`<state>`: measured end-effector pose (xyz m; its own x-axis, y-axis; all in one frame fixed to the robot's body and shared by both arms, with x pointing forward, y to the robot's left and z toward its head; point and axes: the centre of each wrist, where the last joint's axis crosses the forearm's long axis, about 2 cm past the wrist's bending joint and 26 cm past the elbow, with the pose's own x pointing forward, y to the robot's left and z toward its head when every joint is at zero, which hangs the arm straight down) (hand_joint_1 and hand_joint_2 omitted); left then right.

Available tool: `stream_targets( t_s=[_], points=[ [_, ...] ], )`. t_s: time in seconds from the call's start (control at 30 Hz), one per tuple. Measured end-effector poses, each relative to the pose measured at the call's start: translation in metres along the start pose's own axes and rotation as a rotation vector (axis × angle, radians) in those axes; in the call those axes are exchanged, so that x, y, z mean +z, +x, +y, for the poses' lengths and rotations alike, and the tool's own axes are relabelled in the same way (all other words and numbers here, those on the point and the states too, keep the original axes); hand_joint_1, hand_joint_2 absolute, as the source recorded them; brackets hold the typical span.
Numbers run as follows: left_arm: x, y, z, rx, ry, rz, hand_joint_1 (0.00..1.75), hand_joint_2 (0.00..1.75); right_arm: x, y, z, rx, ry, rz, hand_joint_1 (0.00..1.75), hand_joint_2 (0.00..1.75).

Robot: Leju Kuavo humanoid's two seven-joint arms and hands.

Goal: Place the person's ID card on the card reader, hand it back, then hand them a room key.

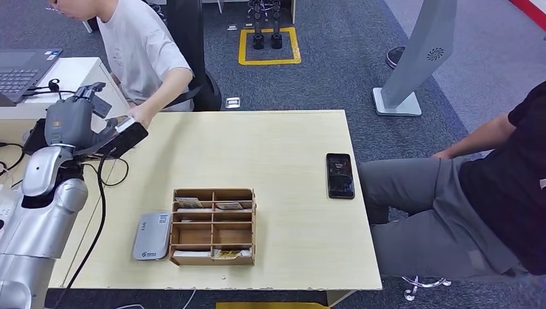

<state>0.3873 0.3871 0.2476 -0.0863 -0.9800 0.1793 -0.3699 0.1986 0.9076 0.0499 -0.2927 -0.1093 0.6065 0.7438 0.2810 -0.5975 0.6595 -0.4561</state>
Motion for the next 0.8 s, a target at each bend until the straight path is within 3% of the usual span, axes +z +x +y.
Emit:
stream_targets(
  t_s=[0.13,0.23,0.33,0.4,0.5,0.6,0.7,0.8],
  points=[
    [0.062,-0.039,-0.001,0.071,0.143,0.052,0.0,1.75,0.004,-0.006,0.006,-0.047,-0.006,0.03,0.0,1.75],
    [0.12,-0.077,0.013,0.105,0.217,0.152,0.0,1.75,0.008,-0.013,0.01,-0.107,-0.023,0.074,0.0,1.75],
    [0.172,-0.117,0.045,0.112,0.253,0.251,0.0,1.75,0.011,-0.019,0.014,-0.159,-0.039,0.121,0.0,1.75],
    [0.208,-0.155,0.077,0.018,0.261,0.353,0.0,1.75,0.013,-0.023,0.016,-0.183,-0.047,0.157,0.0,1.75],
    [0.281,-0.205,0.117,-0.168,0.262,0.697,0.0,1.75,0.015,-0.026,0.018,-0.202,-0.049,0.194,0.0,1.75],
    [0.353,-0.219,0.105,-0.221,0.337,1.223,0.0,1.75,0.015,-0.026,0.017,-0.206,-0.047,0.202,0.0,1.75],
    [0.415,-0.193,0.049,-0.222,0.252,1.677,0.0,1.75,0.012,-0.023,0.014,-0.21,-0.055,0.197,0.0,1.75],
    [0.454,-0.141,-0.018,-0.146,0.058,1.884,0.0,1.75,0.009,-0.02,0.009,-0.232,-0.075,0.193,0.0,1.75]
  ],
)
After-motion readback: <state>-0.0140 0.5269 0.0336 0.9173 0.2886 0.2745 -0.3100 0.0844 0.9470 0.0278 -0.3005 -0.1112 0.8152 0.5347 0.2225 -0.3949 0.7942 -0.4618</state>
